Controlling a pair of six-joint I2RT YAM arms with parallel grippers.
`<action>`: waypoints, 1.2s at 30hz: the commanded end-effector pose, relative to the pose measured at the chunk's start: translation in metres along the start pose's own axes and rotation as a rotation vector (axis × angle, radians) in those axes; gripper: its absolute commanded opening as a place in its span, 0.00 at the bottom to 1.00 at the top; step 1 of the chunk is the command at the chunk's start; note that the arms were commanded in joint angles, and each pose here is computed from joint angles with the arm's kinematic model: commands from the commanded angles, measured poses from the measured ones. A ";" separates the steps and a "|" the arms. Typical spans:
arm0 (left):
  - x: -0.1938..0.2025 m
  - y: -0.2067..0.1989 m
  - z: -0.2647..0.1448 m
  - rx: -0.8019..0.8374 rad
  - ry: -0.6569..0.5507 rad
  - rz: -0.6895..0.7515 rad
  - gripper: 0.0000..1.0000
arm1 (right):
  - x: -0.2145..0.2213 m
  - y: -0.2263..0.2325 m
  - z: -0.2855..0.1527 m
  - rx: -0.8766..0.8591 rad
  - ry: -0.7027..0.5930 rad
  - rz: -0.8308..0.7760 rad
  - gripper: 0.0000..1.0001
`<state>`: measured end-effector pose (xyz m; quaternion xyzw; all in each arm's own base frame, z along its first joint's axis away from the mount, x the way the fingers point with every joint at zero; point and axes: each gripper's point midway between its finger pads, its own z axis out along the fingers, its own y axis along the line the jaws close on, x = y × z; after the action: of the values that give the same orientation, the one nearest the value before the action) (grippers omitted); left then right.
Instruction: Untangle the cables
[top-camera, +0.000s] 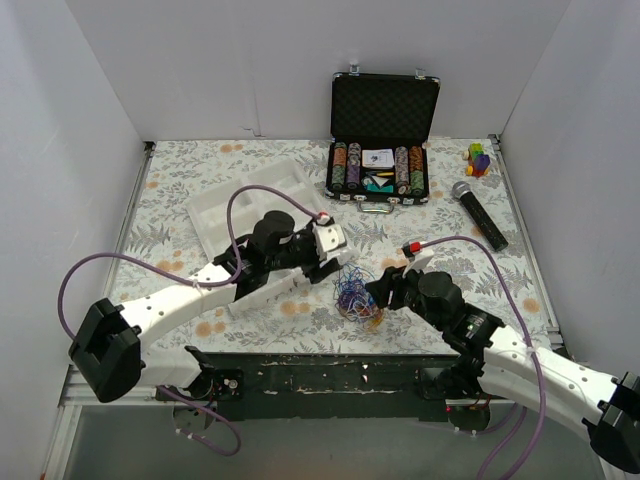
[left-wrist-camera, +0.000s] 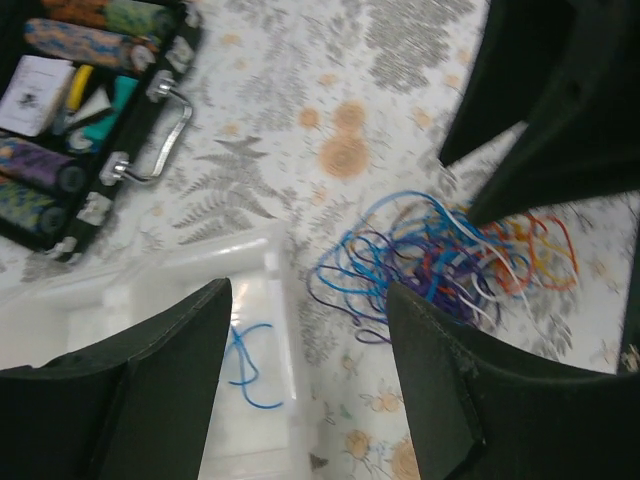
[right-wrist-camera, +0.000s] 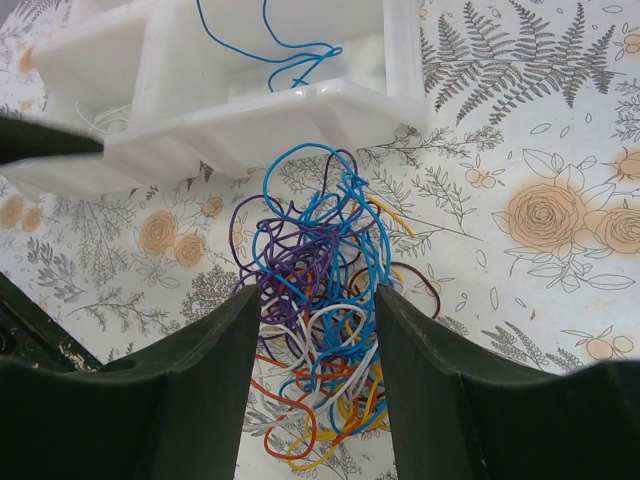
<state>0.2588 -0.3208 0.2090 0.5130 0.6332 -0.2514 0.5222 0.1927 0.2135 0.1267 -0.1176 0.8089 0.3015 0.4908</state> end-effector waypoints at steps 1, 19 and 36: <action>0.013 -0.050 -0.005 0.229 -0.051 0.123 0.64 | -0.012 -0.001 -0.003 0.019 -0.037 0.004 0.57; 0.032 -0.061 0.067 0.438 -0.076 0.336 0.57 | -0.021 -0.017 -0.033 0.076 -0.094 0.040 0.58; 0.077 -0.073 0.090 0.638 0.083 0.375 0.47 | -0.038 -0.012 -0.042 0.061 -0.138 0.043 0.58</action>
<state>0.2525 -0.4007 0.1080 0.7268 0.4599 -0.2955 0.4157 0.1812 0.1761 0.1415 -0.0774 0.8038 0.2856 0.5161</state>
